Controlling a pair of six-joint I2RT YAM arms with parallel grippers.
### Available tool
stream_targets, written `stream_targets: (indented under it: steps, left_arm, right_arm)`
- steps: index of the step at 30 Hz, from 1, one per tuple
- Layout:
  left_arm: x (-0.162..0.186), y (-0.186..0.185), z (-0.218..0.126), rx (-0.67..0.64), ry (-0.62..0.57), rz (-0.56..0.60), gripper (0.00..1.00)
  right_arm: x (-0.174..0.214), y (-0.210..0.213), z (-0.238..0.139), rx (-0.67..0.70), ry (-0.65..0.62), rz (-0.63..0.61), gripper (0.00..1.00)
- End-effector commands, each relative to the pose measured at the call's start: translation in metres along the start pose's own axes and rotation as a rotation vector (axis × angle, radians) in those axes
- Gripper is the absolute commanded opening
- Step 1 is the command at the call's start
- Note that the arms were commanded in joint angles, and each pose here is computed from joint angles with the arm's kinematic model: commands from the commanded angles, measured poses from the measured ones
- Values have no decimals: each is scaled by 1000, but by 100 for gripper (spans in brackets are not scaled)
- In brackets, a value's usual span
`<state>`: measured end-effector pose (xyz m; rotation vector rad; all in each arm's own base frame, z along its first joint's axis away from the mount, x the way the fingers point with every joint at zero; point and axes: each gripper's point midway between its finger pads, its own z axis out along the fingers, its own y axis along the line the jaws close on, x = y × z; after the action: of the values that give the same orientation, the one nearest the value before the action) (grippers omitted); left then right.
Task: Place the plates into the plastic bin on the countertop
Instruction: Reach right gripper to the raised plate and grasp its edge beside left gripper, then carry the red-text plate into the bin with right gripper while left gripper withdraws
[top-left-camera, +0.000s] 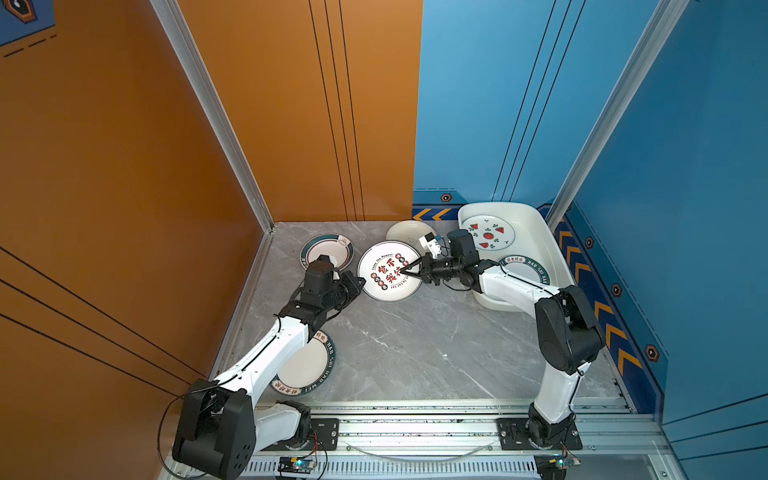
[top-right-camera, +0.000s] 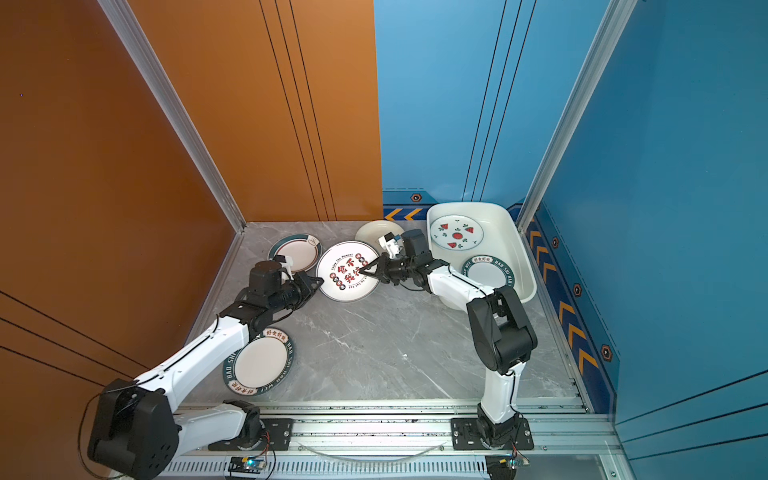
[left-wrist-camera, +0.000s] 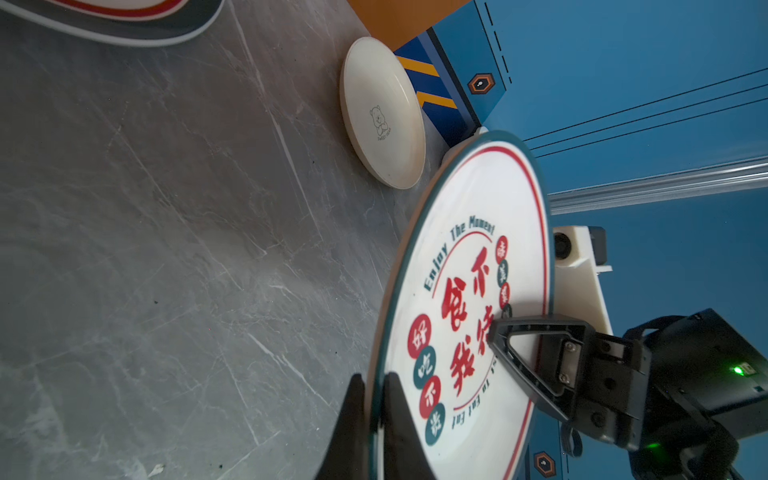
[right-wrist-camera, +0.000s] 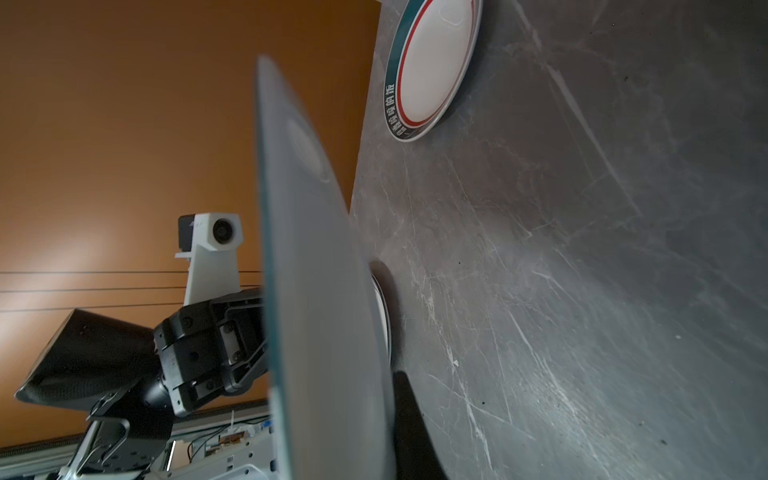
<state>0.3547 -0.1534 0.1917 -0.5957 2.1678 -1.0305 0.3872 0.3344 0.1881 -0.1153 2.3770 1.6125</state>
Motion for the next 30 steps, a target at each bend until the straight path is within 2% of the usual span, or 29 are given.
stream_targets:
  steps: [1, 3, 7, 9, 12, 15, 20, 25, 30]
  left_arm:
    - [1, -35, 0, 94, 16, 89, 5]
    - [1, -34, 2, 81, 17, 98, 16]
    - [-3, -31, 12, 48, 17, 136, 53]
    - [-6, -32, 23, 34, 28, 165, 69]
    - [-9, -32, 44, 16, 54, 198, 83]
    - [-19, -37, 69, 0, 71, 220, 92]
    - [-33, -26, 114, -67, 113, 240, 98]
    - [-45, -14, 158, -98, 141, 229, 98]
    - [-55, -6, 192, -109, 147, 211, 98]
  right_arm:
    - [4, 28, 4, -42, 6, -78, 0]
    - [-4, 28, -2, -34, -13, -74, 0]
    - [-35, 20, -30, 37, -106, -76, 0]
    - [-62, 5, -60, 146, -184, -65, 0]
    - [-109, -19, -119, 283, -355, -33, 0]
    - [-148, -46, -182, 405, -514, 18, 0]
    - [-191, -100, -266, 580, -692, 132, 0]
    - [-228, -143, -303, 642, -766, 217, 0]
    - [-254, -183, -312, 666, -802, 297, 0]
